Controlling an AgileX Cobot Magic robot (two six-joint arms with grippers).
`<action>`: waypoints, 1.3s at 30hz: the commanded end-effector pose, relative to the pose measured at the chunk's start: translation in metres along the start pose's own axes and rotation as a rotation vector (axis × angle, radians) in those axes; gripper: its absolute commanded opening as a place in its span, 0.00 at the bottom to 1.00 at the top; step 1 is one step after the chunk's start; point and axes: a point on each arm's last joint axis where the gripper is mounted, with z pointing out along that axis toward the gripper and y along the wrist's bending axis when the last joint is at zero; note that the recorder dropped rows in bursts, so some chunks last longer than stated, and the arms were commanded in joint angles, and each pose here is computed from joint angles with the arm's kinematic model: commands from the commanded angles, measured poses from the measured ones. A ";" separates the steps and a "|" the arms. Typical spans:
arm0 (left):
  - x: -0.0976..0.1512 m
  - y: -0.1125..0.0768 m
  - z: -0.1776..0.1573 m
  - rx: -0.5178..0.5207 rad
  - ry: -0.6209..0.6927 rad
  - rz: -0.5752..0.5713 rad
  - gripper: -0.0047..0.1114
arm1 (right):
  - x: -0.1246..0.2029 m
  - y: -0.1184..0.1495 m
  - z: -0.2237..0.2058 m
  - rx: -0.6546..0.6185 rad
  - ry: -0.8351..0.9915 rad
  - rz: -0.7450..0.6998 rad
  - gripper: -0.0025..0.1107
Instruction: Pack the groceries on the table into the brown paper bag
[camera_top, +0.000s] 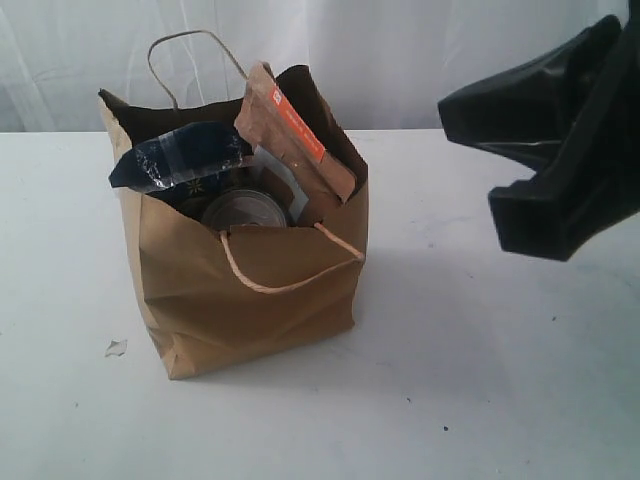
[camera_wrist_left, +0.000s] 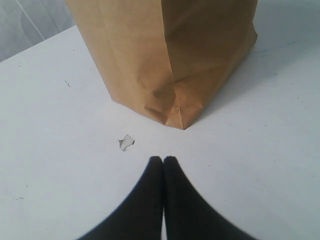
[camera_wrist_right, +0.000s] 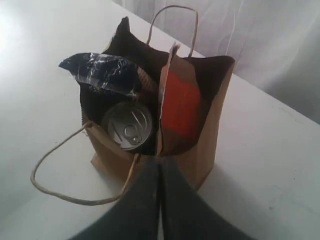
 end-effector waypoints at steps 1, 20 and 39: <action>0.001 0.000 0.000 0.003 0.000 -0.006 0.04 | 0.003 -0.001 0.006 0.004 0.027 0.007 0.02; 0.001 0.000 0.000 0.003 0.000 -0.006 0.04 | 0.067 0.007 0.046 -0.003 -0.150 -0.005 0.02; 0.001 0.000 0.000 0.003 0.000 -0.006 0.04 | 0.230 0.000 0.001 0.236 -0.110 0.083 0.02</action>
